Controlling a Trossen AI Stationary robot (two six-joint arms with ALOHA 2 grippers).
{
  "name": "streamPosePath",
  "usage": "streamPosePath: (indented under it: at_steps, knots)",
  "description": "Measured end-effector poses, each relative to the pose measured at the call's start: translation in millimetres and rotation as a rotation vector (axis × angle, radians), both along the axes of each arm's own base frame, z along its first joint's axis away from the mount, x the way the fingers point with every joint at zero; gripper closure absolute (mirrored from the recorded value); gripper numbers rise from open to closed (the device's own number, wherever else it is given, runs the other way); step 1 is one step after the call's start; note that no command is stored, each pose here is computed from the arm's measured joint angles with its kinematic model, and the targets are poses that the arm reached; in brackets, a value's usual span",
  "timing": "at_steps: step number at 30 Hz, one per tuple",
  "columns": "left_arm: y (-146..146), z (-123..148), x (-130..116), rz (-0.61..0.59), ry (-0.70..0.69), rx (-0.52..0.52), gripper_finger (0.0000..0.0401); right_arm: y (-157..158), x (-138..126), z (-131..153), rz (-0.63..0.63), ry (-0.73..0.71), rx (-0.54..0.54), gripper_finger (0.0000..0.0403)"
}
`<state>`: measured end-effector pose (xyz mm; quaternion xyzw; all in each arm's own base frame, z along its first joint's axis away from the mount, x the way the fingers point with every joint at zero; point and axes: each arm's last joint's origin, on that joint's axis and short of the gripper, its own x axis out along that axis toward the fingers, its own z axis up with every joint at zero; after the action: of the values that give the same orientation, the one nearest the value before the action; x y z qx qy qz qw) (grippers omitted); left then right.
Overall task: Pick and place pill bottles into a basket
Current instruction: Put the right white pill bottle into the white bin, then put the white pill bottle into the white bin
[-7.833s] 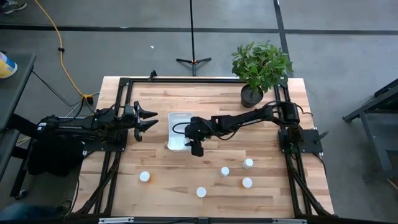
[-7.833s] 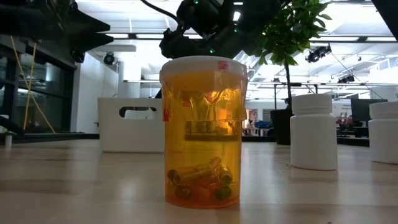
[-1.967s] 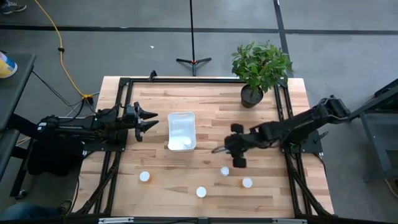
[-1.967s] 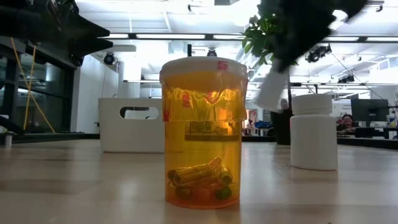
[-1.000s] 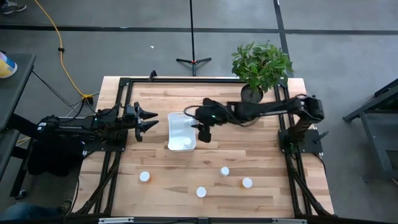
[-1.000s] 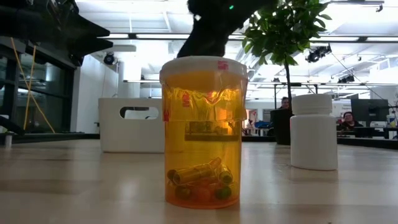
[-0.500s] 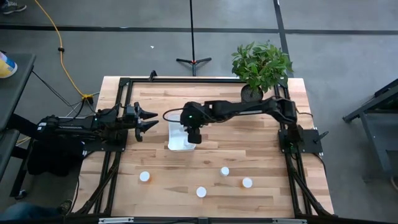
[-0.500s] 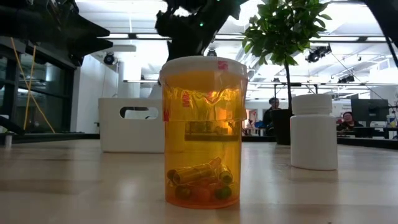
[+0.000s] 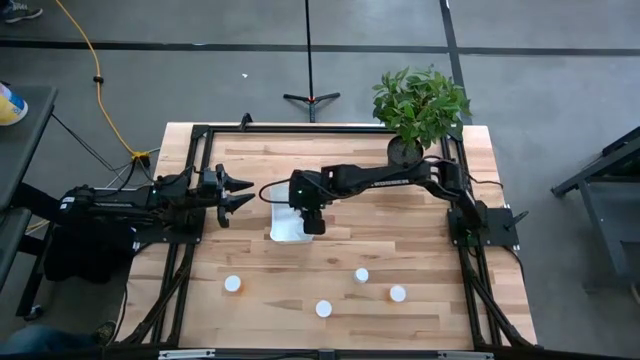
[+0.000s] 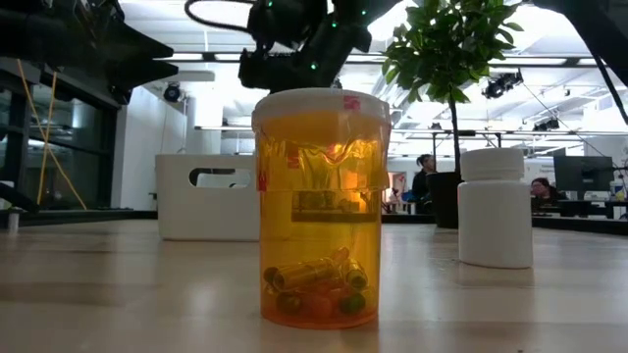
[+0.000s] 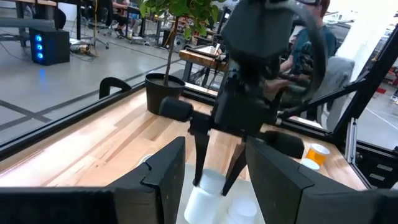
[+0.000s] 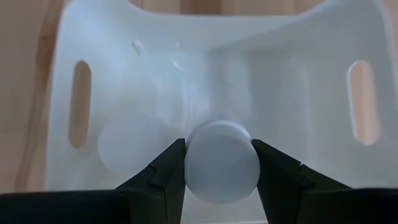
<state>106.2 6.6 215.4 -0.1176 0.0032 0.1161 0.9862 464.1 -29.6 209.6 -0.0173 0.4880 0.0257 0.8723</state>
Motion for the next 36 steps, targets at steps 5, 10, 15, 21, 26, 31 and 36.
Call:
streamPosePath:
  at_steps: [5,10,15,21,26,31,36]
  knots:
    - [0.0,0.0,0.0,0.0,0.0,0.0,0.0197,-0.2,0.2,-7.1,0.001,0.028,0.002,0.0255]
    - [0.0,0.0,0.0,0.0,0.0,0.0,0.0197,-1.7,-1.4,-7.9,0.003,0.045,0.011,0.0253]
    - [0.0,0.0,0.0,0.0,0.0,0.0,0.0197,-1.6,-3.3,-8.9,0.02,0.067,0.011,0.0232]
    - [0.0,0.0,0.0,0.0,0.0,-0.001,0.0197,-1.9,-3.0,-8.8,0.02,0.064,-0.006,0.0222]
    - [0.0,0.0,0.0,0.0,-0.001,-0.003,0.0197,-2.8,-3.1,-8.9,-0.013,0.07,-0.07,0.0216]
    - [0.0,0.0,0.0,0.0,-0.001,-0.003,0.0197,-2.5,-2.0,-3.0,-0.008,0.067,-0.06,0.0211]
    - [0.0,0.0,0.0,0.0,-0.001,-0.003,0.0197,-2.3,3.2,19.6,0.0,0.022,-0.048,0.021]
